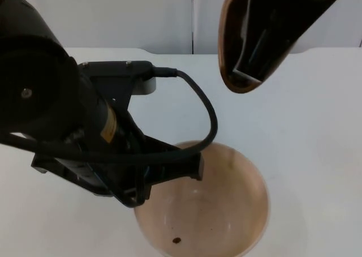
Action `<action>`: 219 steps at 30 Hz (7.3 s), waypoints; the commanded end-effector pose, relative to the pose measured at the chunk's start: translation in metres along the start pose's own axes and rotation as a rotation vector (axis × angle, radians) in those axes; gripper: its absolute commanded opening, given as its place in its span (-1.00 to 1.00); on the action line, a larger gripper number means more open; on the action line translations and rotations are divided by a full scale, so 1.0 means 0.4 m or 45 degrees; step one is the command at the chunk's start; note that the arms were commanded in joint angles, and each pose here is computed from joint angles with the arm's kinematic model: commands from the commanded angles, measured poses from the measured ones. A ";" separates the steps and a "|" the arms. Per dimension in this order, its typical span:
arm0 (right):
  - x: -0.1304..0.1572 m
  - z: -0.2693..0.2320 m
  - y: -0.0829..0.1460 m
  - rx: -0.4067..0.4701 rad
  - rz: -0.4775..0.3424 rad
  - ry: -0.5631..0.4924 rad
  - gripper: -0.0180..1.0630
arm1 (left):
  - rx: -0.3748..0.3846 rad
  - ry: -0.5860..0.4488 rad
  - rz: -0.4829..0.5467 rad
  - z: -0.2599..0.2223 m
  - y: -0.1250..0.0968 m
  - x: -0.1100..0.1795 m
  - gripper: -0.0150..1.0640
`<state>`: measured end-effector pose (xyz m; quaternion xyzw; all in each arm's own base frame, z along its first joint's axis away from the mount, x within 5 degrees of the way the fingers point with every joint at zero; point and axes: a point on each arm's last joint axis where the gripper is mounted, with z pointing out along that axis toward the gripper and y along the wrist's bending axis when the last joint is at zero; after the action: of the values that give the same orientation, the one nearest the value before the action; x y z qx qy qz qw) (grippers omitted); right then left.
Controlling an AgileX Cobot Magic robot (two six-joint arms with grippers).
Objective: Pick up the bowl with the left hand and pour the coffee beans from the cup into the bowl with the right hand.
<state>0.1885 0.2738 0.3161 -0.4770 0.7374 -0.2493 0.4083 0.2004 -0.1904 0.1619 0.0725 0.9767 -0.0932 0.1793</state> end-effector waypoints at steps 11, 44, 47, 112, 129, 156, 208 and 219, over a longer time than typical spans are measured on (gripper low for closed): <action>-0.021 -0.003 0.019 0.072 -0.122 -0.059 -0.97 | 0.022 -0.011 -0.013 -0.004 -0.008 -0.001 -0.98; -0.053 -0.035 0.065 0.292 -0.348 -0.101 -0.97 | 0.022 -0.011 -0.013 -0.004 -0.008 -0.001 -0.98; -0.055 -0.039 0.069 0.291 -0.342 -0.107 -0.97 | 0.022 -0.011 -0.013 -0.004 -0.008 -0.001 -0.98; 0.006 -0.012 0.000 -0.042 0.204 0.014 -0.97 | 0.024 -0.009 -0.019 -0.004 -0.008 -0.001 -0.98; 0.076 0.063 -0.073 -0.494 0.533 0.138 -0.97 | 0.019 -0.010 -0.011 -0.004 -0.008 -0.001 -0.98; 0.097 0.087 -0.088 -0.614 0.607 0.180 -0.97 | -0.016 0.001 0.032 -0.004 -0.001 0.001 -0.98; 0.390 0.545 0.139 -0.632 1.095 0.506 -0.97 | -0.065 0.064 0.191 0.069 0.054 -0.021 -0.98; 0.410 0.572 0.178 -0.651 1.070 0.554 -0.97 | -0.084 0.033 0.289 0.069 0.057 -0.027 -0.98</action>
<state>0.3120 0.1626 0.0851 -0.1611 0.9671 0.0361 0.1935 0.2221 -0.1742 0.1347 0.1705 0.9701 -0.0372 0.1689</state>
